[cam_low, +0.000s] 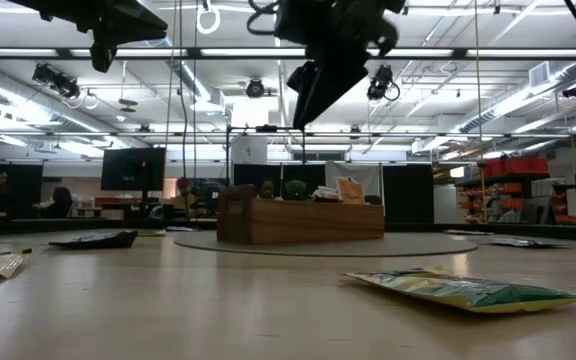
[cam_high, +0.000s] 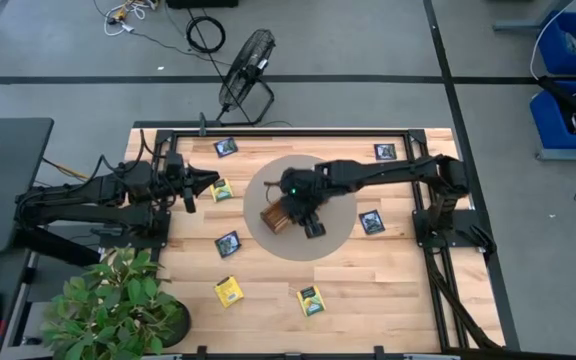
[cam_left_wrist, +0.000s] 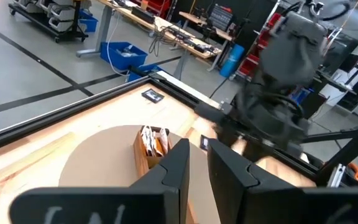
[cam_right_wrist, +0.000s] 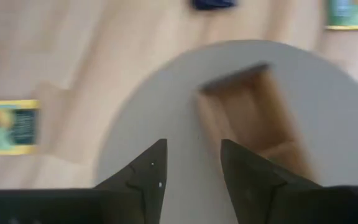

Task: Pick & Place Tea
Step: Put the yellow tea bag into the middle section of the wooden organizer

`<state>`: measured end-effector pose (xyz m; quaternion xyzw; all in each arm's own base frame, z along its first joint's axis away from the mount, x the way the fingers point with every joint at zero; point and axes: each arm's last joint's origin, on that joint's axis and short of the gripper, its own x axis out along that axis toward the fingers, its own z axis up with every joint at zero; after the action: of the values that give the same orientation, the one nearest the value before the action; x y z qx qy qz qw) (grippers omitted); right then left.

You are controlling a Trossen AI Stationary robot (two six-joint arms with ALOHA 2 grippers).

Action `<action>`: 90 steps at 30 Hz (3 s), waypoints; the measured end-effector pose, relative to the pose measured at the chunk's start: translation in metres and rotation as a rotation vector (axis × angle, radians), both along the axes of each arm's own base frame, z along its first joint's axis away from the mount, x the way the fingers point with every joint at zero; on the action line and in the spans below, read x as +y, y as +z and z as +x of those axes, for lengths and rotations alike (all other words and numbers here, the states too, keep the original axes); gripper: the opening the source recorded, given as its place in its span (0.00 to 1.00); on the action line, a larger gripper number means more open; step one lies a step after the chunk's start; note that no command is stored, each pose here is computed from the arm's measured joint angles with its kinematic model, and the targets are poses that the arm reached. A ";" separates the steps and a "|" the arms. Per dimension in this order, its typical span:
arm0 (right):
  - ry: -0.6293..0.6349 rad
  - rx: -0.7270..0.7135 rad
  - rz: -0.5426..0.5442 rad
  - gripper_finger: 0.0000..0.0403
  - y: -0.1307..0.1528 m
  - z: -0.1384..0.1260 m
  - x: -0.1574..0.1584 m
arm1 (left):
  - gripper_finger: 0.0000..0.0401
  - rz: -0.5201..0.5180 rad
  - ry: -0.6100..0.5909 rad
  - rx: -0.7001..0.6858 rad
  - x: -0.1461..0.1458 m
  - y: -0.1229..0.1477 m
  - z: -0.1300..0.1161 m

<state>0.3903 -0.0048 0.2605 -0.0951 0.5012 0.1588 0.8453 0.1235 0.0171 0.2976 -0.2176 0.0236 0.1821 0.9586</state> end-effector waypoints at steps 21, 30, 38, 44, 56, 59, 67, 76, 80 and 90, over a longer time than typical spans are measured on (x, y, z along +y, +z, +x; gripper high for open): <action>-0.031 0.090 0.250 0.39 -0.032 -0.020 0.130 | 0.15 0.037 -0.012 0.067 0.000 -0.005 -0.001; -0.192 0.108 0.218 0.43 -0.068 -0.039 0.153 | 0.15 0.030 -0.098 0.066 -0.003 -0.005 0.000; -0.251 0.124 0.252 0.60 -0.095 -0.050 0.153 | 0.15 0.026 -0.098 0.064 -0.003 -0.005 0.000; -0.256 0.119 0.225 0.61 -0.105 -0.057 0.155 | 0.15 0.013 -0.096 0.060 -0.003 -0.005 0.000; -0.253 0.071 0.200 0.60 -0.132 -0.063 0.161 | 0.15 0.011 -0.096 0.076 -0.003 -0.007 0.000; -0.247 0.042 0.205 0.60 -0.137 -0.059 0.166 | 0.15 0.005 -0.095 0.077 -0.003 -0.007 0.000; -0.263 0.071 0.166 0.46 -0.147 -0.060 0.166 | 0.15 -0.005 -0.093 0.090 -0.003 -0.008 0.000; -0.300 0.107 0.161 0.09 -0.160 -0.060 0.168 | 0.15 -0.023 -0.088 0.089 -0.003 -0.009 0.001; -0.307 0.124 0.152 0.02 -0.158 -0.060 0.168 | 0.15 -0.014 -0.089 0.091 -0.002 -0.009 0.001; -0.300 0.110 0.029 0.00 -0.127 -0.045 0.164 | 0.15 0.002 -0.091 0.096 -0.002 -0.009 0.001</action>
<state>0.3455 0.1588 0.1334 0.0021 0.5531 0.0429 0.8320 0.1242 0.0147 0.2889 -0.2063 0.0794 0.1484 0.9639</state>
